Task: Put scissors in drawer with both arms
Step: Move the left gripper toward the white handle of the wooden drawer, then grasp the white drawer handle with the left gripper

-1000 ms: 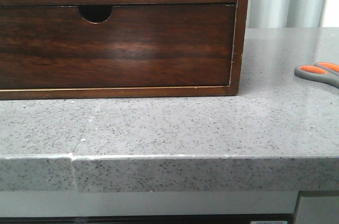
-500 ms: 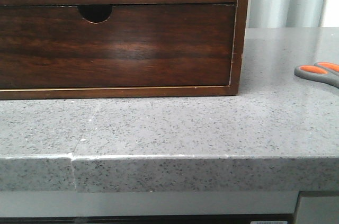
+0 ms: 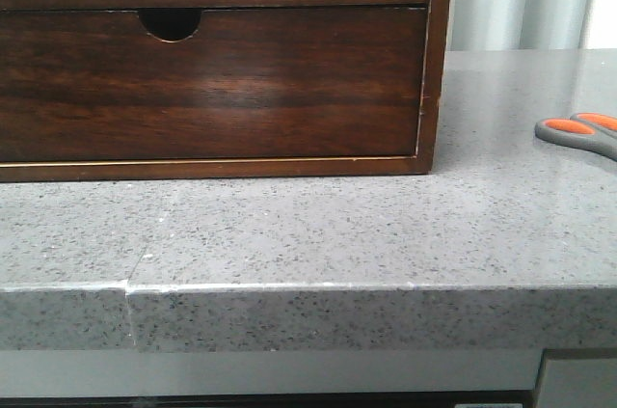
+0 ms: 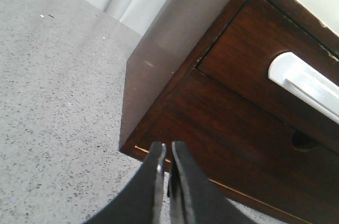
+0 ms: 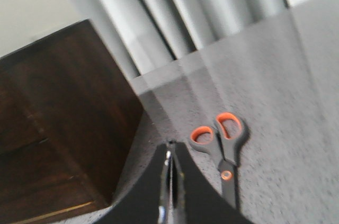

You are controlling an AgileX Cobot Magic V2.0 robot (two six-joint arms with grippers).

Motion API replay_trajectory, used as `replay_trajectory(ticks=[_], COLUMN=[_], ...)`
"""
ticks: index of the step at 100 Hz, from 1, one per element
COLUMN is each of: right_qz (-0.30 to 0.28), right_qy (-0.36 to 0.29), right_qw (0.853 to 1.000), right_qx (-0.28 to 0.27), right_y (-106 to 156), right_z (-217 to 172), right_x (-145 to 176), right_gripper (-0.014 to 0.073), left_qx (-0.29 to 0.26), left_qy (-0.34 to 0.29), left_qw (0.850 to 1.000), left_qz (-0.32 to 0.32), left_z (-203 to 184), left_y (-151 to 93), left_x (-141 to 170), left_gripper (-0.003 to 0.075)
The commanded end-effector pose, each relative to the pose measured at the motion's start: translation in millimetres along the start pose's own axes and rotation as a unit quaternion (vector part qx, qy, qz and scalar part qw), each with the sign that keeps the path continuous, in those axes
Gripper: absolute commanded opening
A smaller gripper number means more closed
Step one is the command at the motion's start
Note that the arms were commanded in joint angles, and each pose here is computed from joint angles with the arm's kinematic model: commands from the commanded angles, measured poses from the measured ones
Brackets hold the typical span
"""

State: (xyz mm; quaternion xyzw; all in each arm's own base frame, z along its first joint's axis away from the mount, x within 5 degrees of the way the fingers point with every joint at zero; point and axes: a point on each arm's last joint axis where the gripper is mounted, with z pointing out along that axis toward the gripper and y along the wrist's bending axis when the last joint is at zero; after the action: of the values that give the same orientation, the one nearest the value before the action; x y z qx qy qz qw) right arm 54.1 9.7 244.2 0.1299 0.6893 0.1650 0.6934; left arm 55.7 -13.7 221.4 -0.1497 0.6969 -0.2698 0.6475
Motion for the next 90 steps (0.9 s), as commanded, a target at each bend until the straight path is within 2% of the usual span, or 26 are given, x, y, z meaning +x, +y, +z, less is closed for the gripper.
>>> replay_trajectory(ticks=[1, 9, 34, 46, 63, 73, 90], right_qz=[-0.064, -0.086, -0.080, -0.078, -0.073, -0.051, -0.043], right_qy=[-0.009, -0.003, 0.042, 0.049, 0.059, 0.065, 0.063], right_qw=[0.998, 0.996, 0.996, 0.996, 0.996, 0.996, 0.997], right_qx=[-0.010, -0.018, -0.016, -0.013, -0.011, -0.016, -0.016], right_y=[11.0, 15.0, 13.6, 13.2, 12.4, 13.0, 13.2], right_z=[-0.6, -0.4, 9.2, 11.7, 14.6, 16.7, 17.0], right_x=[-20.9, -25.4, -21.4, -21.9, -20.7, -19.9, -20.5], right_gripper=[-0.0057, -0.0057, -0.0049, 0.0010, 0.0153, 0.0208, 0.0223], left_qx=[-0.001, -0.011, -0.039, -0.032, -0.004, 0.014, 0.036], left_qy=[-0.006, 0.017, 0.083, 0.122, 0.142, 0.162, 0.216], left_qw=[1.000, 1.000, 0.996, 0.992, 0.989, 0.986, 0.966], left_qz=[0.001, 0.001, -0.004, 0.018, 0.028, -0.032, -0.140], left_z=[6.0, 13.7, 41.1, 48.6, 54.5, 58.5, 69.1], left_y=[-11.1, -15.6, -26.1, -34.6, -44.8, -50.6, -61.5], left_x=[-18.9, -25.2, -39.9, -45.5, -48.4, -44.1, -31.8], left_gripper=[-0.0020, -0.0020, -0.0018, -0.0018, -0.0011, 0.0069, 0.0311])
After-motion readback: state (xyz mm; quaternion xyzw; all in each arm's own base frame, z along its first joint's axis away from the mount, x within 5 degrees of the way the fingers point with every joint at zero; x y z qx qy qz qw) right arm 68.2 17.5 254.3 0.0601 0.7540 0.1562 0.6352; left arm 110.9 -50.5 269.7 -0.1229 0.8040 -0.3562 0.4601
